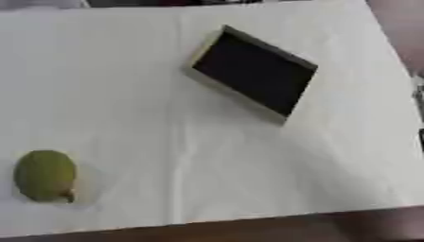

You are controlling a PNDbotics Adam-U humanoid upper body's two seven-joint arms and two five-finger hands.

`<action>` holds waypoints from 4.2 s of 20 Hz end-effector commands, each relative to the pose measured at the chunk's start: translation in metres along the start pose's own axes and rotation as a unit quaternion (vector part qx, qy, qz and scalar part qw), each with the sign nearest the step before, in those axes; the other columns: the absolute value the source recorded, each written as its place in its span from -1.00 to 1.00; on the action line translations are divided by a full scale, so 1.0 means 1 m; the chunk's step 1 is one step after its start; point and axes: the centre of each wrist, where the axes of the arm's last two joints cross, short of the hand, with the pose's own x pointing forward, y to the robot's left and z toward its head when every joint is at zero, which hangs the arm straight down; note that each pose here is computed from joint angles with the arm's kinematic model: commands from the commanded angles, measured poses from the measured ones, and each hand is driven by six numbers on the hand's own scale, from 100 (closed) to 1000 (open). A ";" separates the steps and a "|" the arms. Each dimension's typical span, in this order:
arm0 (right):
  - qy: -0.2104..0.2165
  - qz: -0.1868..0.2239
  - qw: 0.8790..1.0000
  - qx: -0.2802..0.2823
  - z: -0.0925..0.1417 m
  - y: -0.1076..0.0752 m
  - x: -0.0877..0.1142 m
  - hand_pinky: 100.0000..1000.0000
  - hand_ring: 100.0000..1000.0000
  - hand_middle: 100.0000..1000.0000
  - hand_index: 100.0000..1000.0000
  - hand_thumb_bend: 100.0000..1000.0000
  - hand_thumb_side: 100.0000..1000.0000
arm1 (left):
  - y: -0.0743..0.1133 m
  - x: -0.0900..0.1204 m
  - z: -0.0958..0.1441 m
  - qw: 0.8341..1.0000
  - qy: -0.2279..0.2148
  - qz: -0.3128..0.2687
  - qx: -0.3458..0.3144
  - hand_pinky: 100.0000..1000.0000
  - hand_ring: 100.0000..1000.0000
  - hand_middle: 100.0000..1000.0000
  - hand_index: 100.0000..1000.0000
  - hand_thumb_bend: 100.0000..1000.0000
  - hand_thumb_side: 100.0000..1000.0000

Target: Pick up objects on the table and place them in the box.

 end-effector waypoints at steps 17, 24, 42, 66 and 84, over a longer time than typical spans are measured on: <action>-0.024 0.012 1.000 -0.002 -0.008 -0.006 0.008 0.63 0.33 0.19 0.39 -1.00 0.14 | 0.005 0.002 -0.004 1.000 -0.012 0.003 0.004 0.43 0.48 0.43 0.68 -1.00 -0.19; -0.023 0.011 1.000 -0.001 -0.008 -0.005 0.008 0.63 0.33 0.19 0.39 -1.00 0.14 | 0.002 0.002 -0.009 1.000 -0.012 0.010 -0.024 0.44 0.49 0.44 0.69 -1.00 -0.10; -0.022 0.018 1.000 0.005 -0.007 -0.007 0.007 0.63 0.33 0.19 0.39 -1.00 0.13 | -0.006 0.005 -0.008 0.947 -0.079 -0.089 -0.299 0.64 0.64 0.61 0.84 -0.84 -0.16; -0.017 0.024 1.000 0.007 -0.006 -0.008 0.006 0.63 0.34 0.19 0.39 -1.00 0.13 | -0.001 0.005 -0.008 0.856 -0.065 -0.142 -0.492 1.00 0.98 0.86 0.89 -0.11 -0.44; -0.013 0.017 1.000 0.008 -0.005 -0.005 0.007 0.64 0.34 0.18 0.39 -1.00 0.15 | -0.007 -0.010 -0.018 0.872 0.043 -0.154 -0.463 0.80 0.78 0.66 0.90 -0.24 -1.00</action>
